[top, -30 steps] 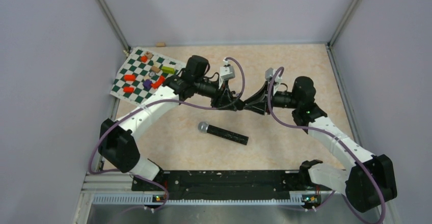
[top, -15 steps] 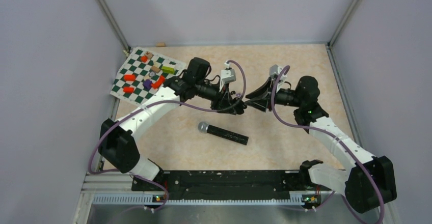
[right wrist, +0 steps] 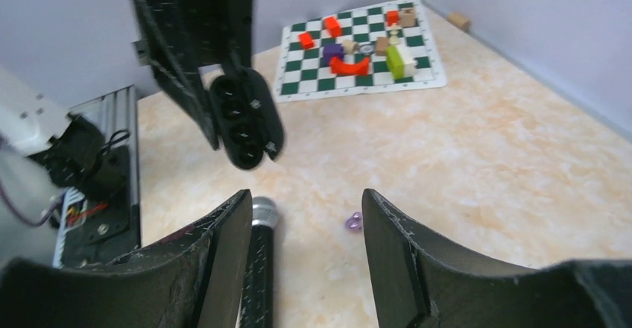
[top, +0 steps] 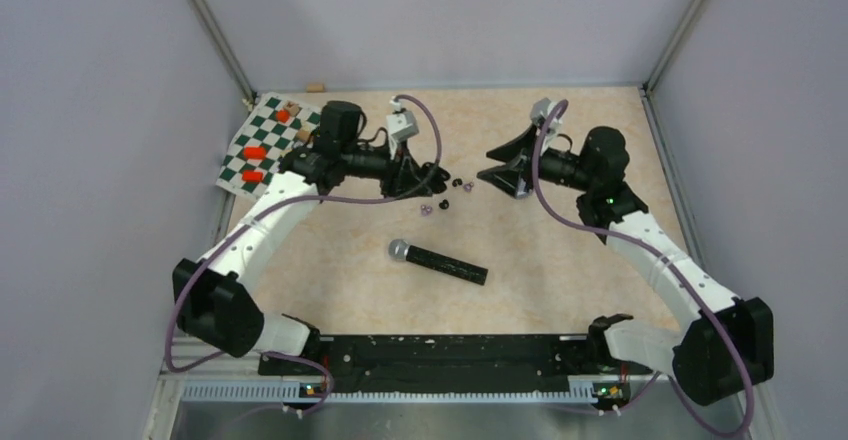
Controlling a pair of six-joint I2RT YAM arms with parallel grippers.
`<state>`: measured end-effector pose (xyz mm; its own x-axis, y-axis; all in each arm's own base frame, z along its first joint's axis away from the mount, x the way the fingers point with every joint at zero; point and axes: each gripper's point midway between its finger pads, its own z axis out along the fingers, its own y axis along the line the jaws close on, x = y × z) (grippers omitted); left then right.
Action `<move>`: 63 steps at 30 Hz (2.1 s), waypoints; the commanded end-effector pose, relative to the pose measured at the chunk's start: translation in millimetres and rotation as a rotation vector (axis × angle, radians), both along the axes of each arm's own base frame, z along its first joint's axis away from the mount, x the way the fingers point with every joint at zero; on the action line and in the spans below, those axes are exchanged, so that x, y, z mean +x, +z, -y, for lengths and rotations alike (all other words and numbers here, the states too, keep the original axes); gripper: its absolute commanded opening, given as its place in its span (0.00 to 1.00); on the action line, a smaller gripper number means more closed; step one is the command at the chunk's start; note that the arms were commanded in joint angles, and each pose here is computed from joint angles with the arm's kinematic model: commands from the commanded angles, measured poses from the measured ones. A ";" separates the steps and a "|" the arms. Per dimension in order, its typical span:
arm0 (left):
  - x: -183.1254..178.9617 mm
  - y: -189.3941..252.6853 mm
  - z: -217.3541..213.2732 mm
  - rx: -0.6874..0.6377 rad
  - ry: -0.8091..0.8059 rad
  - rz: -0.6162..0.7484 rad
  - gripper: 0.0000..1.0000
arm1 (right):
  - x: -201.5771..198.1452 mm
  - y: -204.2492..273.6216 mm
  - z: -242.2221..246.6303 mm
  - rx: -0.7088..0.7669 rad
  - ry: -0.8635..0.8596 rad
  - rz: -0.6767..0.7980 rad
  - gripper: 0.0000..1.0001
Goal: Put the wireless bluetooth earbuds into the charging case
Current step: Pick up the earbud from the center of the board.
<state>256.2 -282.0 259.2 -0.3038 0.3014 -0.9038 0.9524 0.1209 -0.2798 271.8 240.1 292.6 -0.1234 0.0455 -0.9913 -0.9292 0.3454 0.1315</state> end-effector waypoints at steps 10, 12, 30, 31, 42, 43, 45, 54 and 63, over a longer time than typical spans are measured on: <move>-6.1 -9.4 -79.0 -0.047 0.073 0.192 0.00 | 119.2 -89.3 -15.8 -0.208 -0.128 -0.327 0.51; -12.6 -12.3 -81.8 -0.045 0.064 0.224 0.00 | 133.1 -109.2 -19.8 -0.248 -0.125 -0.398 0.48; -54.1 -18.1 -79.9 -0.069 -0.107 0.181 0.00 | 191.7 -199.8 -24.6 -0.495 -0.144 -0.491 0.38; -57.7 -19.3 -81.0 -0.061 -0.119 0.170 0.00 | 191.8 -201.4 -26.1 -0.493 -0.140 -0.496 0.38; -68.7 -31.6 -83.6 -0.055 -0.149 0.167 0.00 | 179.3 -223.3 -45.9 -0.506 -0.111 -0.578 0.36; -68.9 -33.0 -83.9 -0.053 -0.146 0.171 0.00 | 179.5 -224.3 -46.2 -0.506 -0.114 -0.582 0.35; -67.7 -35.2 -84.2 -0.049 -0.132 0.176 0.00 | 180.7 -226.3 -45.6 -0.507 -0.123 -0.591 0.32; -65.1 -38.9 -84.2 -0.047 -0.115 0.193 0.00 | 181.5 -242.1 -46.8 -0.530 -0.151 -0.623 0.28; -64.8 -40.5 -84.3 -0.046 -0.116 0.193 0.00 | 190.0 -244.7 -46.3 -0.525 -0.197 -0.637 0.24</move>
<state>194.2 -195.4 211.1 -0.1308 0.3073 -0.9426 0.9911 0.0178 -0.1317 445.5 277.5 35.6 -0.7210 -0.3488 -0.5988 -0.6498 0.6405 0.4093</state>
